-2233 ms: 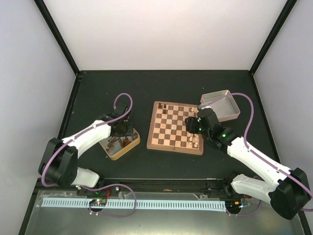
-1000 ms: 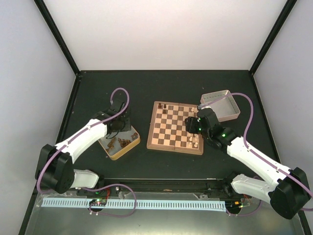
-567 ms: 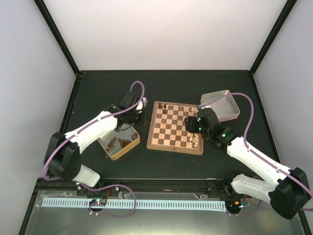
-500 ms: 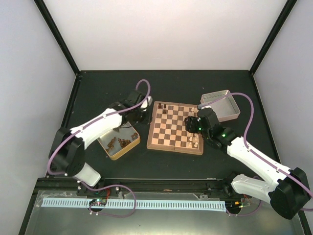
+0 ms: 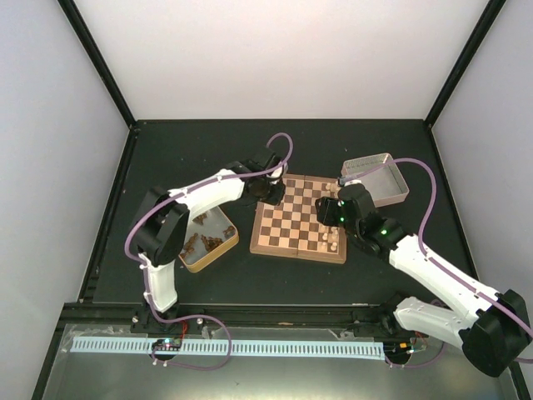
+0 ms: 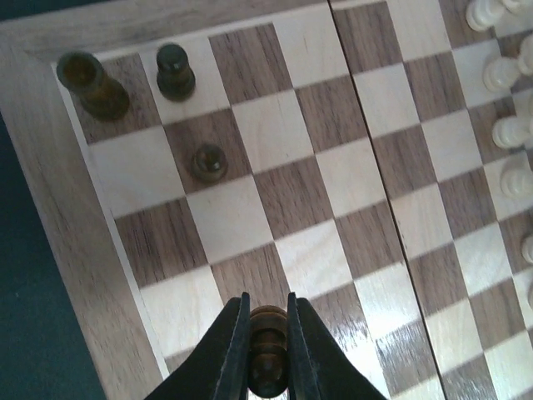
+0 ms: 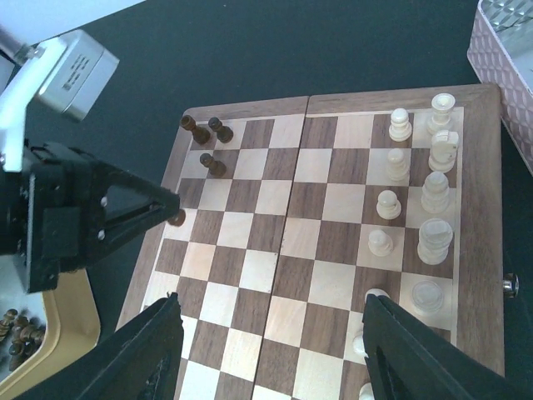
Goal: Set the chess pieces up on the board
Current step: Place the chess piece on the chessboard.
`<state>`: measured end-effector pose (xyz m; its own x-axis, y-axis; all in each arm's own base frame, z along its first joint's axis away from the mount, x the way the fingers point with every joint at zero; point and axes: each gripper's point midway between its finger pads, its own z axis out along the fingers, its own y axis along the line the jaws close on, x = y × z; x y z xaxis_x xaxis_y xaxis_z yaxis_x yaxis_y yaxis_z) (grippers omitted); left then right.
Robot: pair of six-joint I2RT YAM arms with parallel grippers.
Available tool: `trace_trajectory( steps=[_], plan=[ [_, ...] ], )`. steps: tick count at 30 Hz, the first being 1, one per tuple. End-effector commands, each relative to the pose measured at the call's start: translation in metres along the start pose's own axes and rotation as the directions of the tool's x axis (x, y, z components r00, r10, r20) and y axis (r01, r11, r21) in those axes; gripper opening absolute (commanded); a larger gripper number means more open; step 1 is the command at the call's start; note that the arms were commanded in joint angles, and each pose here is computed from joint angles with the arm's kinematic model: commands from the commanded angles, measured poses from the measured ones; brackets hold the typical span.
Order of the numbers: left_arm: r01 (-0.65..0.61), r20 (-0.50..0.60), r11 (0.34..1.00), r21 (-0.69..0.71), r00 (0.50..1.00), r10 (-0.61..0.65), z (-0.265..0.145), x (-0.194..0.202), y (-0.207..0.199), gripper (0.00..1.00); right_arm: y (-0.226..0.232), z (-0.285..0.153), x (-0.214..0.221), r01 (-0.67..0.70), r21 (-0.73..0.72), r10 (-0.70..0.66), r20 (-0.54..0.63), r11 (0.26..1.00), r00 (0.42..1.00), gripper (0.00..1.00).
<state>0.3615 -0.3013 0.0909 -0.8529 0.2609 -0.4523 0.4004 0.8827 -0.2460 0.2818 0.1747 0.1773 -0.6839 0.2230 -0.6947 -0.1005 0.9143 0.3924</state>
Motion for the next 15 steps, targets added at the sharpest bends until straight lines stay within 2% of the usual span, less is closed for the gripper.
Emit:
trace_trajectory(
  steps=[1, 6, 15],
  plan=[
    [-0.011, 0.021, 0.999, -0.046, 1.000, 0.012, 0.006, -0.018, 0.001, 0.07, -0.004, -0.002, -0.007, -0.020, 0.012, 0.019, 0.040, 1.000, 0.999, 0.60],
    [0.015, 0.029, 0.997, -0.081, 0.999, -0.013, 0.016, -0.021, 0.008, 0.07, -0.004, -0.001, -0.006, -0.018, 0.012, 0.017, 0.033, 1.000, 0.999, 0.60],
    [0.001, 0.028, 0.999, -0.043, 1.000, 0.000, 0.028, -0.028, 0.001, 0.09, -0.007, -0.001, -0.005, -0.011, 0.022, 0.010, 0.031, 1.000, 0.999, 0.60]
  ],
)
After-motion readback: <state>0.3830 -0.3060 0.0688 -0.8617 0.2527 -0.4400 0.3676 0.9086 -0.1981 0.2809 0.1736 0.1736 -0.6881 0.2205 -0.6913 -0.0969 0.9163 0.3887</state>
